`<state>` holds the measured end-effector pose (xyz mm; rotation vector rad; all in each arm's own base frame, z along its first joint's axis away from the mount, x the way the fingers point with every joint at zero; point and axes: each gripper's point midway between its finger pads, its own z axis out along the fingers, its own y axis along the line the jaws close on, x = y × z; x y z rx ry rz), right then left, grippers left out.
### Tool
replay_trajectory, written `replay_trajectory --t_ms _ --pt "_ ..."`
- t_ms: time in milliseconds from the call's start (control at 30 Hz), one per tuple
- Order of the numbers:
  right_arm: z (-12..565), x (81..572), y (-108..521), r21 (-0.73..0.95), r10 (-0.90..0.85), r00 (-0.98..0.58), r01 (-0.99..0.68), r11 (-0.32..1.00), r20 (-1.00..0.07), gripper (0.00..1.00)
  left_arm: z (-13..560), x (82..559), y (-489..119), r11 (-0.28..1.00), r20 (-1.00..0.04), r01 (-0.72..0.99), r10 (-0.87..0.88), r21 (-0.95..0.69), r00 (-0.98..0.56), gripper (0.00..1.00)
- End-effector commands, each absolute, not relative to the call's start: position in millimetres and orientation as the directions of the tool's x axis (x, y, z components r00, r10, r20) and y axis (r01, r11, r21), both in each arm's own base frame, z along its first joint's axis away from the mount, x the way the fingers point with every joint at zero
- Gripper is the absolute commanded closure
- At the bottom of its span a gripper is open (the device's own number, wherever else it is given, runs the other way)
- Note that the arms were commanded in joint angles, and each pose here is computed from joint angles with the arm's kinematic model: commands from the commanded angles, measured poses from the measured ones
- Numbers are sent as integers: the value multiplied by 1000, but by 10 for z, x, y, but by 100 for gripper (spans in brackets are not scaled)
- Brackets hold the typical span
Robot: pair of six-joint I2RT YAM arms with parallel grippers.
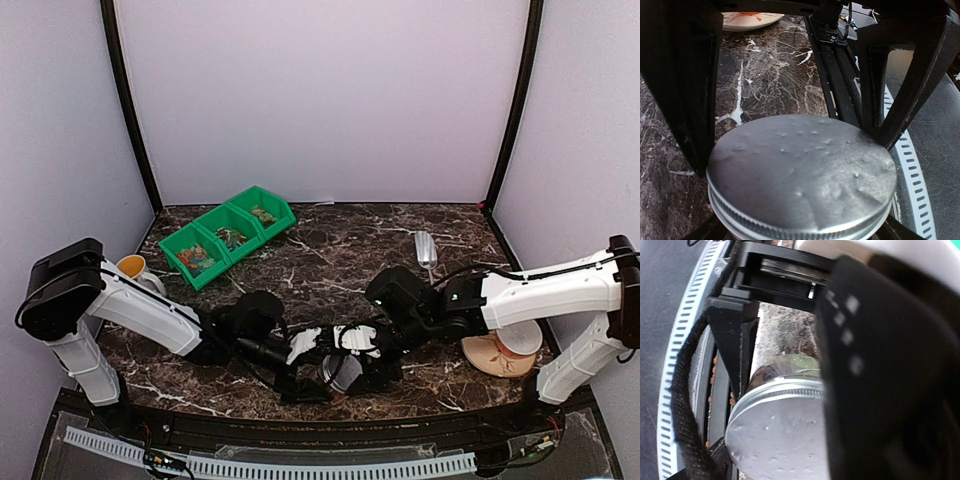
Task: Pack the candies
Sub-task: Screw the bottle lid onto the packing bottle.
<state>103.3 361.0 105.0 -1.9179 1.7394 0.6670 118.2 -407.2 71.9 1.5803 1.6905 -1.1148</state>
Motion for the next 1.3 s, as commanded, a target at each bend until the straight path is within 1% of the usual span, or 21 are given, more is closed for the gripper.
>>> replay_trajectory --t_ms 0,133,367,500,767,967,1033,1067,1267 --pt "1318 1312 3789 104 -653 -227 -969 222 -722 30 1171 1871 -4089 274 -917 962 386 9 -101 34" --pt "1391 1333 3823 119 -625 -248 -963 242 -740 30 1196 1866 -4079 283 -922 958 380 34 -79 34" --pt "1421 1336 3871 129 -610 -249 -963 235 -752 31 1164 1802 -4124 264 -917 963 395 61 -50 34" --pt "1420 1351 3899 137 -609 -260 -960 243 -749 35 1193 1814 -4108 282 -921 956 389 80 -37 34" --pt "1478 1482 3899 149 -579 -318 -936 320 -751 40 1285 1852 -4055 338 -934 933 357 121 -9 34" --pt "1524 1495 3911 160 -569 -319 -937 312 -758 43 1293 1810 -4065 322 -934 937 356 135 12 34" --pt "1526 1482 3905 149 -578 -301 -943 296 -758 41 1315 1733 -4081 281 -939 951 343 132 29 34" --pt "1524 1482 3892 137 -584 -289 -947 291 -758 38 1312 1690 -4085 259 -940 957 340 128 34 33" --pt "1628 1378 3768 45 -599 -150 -982 186 -786 15 1442 1287 -4098 52 -961 993 261 104 87 33"
